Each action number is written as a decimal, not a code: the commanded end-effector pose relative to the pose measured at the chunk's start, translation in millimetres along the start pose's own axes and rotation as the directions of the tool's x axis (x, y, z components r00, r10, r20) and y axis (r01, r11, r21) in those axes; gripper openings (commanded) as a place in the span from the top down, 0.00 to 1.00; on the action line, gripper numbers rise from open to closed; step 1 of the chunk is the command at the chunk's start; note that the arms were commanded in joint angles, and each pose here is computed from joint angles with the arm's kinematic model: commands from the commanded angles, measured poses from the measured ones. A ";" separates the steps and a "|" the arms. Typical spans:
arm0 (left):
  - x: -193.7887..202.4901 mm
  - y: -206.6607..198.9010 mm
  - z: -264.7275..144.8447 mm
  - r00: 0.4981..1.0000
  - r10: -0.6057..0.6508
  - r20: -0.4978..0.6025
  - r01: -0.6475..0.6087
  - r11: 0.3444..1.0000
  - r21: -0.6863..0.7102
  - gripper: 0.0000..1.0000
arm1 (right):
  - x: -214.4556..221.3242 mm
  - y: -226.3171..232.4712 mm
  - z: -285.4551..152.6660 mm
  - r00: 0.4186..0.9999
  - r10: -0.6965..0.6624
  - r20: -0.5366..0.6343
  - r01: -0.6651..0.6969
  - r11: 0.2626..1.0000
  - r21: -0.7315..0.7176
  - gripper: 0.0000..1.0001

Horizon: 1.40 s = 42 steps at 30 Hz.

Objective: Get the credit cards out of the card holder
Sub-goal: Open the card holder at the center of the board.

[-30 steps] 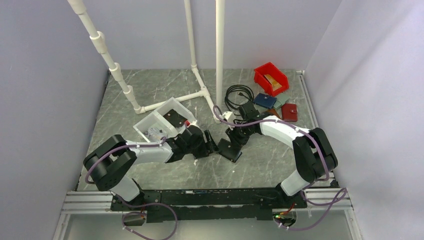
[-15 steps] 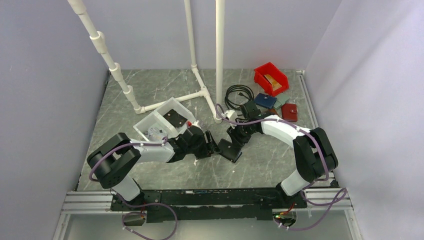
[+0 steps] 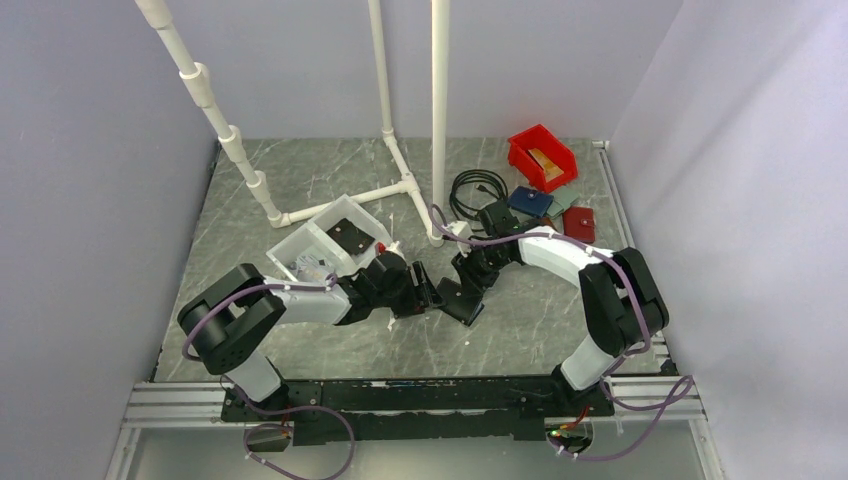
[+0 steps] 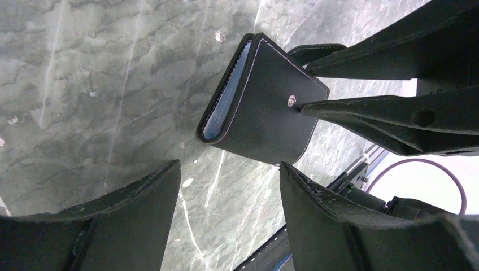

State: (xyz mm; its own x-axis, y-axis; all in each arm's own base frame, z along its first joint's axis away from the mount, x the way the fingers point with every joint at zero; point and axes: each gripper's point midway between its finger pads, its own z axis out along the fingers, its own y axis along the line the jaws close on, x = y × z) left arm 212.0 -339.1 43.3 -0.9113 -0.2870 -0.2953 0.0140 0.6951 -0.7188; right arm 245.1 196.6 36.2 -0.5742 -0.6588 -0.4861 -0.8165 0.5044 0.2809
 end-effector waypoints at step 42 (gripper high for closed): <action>-24.2 -34.7 -29.7 0.977 -0.124 0.176 0.072 0.959 0.274 0.22 | -33.9 71.4 -20.2 0.991 0.040 0.130 0.017 0.912 -0.410 0.85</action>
State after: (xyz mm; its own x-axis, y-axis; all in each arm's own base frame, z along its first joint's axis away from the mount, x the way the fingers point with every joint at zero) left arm 212.7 -331.6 66.3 -0.8532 -0.4326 -0.2914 0.0154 0.5376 -0.8430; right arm 203.6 233.2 71.6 -0.6378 -0.5702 -0.5177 -0.7485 0.3004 0.5913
